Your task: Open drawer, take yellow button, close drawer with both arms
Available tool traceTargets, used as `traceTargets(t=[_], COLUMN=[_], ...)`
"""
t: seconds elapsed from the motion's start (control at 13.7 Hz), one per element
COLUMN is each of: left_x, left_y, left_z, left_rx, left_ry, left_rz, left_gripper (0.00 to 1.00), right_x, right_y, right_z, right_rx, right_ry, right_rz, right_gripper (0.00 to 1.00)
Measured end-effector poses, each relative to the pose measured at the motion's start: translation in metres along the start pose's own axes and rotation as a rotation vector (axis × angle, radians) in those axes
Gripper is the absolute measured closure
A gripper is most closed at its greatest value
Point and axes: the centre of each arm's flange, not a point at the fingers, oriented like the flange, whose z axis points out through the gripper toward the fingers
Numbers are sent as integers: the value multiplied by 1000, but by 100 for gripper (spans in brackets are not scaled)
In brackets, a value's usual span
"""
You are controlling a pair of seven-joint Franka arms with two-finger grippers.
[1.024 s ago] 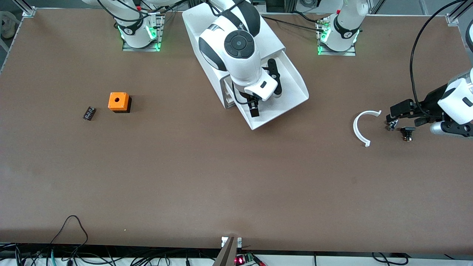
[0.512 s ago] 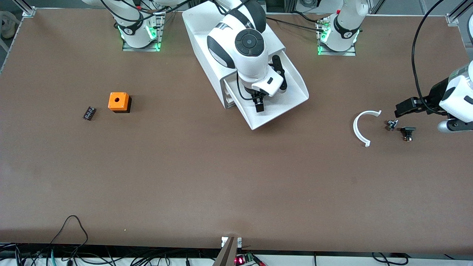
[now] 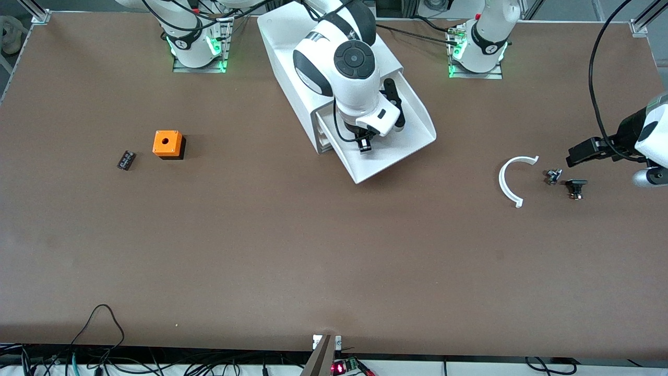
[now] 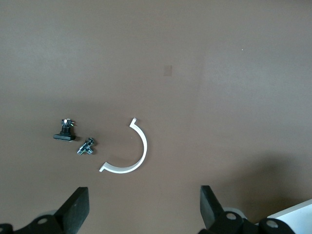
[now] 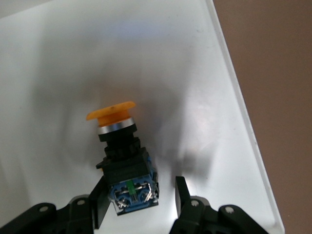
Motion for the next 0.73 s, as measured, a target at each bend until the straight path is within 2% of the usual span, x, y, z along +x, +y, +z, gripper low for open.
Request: traceTargets(t=[0.15,0.73], left_x=[0,0], left_y=[1,2], left_z=[0,-1], left_rx=[0,0], left_ry=[1,2], left_rz=[1,3], left_gripper=[0,0], right_x=[2,6], right_y=[-1,-1], right_z=[0,-12], right_rx=[-1,-24], right_ry=[0,17], right_rz=[-3,-5], right_gripper=[59,59])
